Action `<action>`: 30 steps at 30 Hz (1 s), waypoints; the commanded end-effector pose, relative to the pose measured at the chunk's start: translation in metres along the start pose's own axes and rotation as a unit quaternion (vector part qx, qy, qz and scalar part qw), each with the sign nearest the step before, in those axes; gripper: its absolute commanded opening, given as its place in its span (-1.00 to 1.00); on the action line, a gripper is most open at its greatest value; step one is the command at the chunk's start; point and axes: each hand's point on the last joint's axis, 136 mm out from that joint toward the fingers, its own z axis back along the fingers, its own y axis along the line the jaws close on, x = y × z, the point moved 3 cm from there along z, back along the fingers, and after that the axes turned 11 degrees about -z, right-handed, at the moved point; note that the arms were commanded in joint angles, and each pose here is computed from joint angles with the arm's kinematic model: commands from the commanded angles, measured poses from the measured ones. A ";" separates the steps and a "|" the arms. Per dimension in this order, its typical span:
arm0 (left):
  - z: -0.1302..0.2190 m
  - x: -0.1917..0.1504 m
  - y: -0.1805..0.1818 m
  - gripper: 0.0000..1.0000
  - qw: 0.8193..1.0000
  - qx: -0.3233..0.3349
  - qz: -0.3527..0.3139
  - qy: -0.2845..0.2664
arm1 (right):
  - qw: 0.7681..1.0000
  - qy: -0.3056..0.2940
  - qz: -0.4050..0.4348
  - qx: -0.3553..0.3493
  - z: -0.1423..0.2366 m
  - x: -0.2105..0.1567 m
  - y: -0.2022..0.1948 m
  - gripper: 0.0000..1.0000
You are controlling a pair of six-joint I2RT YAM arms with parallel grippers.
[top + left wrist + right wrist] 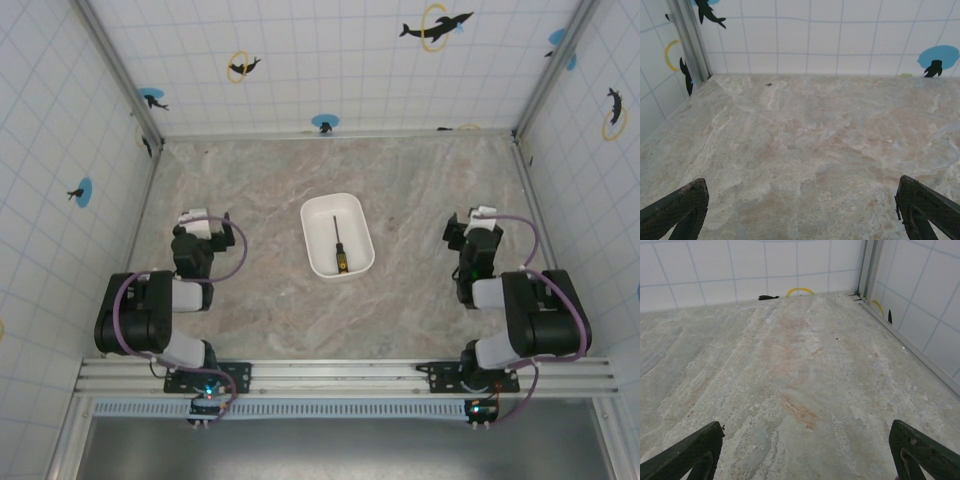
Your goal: Put the screwdriver in the bin
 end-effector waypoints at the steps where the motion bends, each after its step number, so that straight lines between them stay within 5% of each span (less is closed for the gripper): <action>1: 0.000 0.005 0.000 0.95 1.000 -0.004 -0.007 -0.017 | 1.000 -0.023 -0.014 -0.012 -0.007 0.018 -0.001 0.87; 3: 0.000 0.004 0.001 0.95 1.000 -0.002 -0.006 -0.016 | 1.000 -0.024 -0.014 -0.012 -0.007 0.018 -0.001 0.97; 30: 0.000 0.005 0.000 0.95 1.000 0.005 -0.009 -0.014 | 1.000 -0.022 -0.016 -0.010 -0.008 0.018 -0.002 0.97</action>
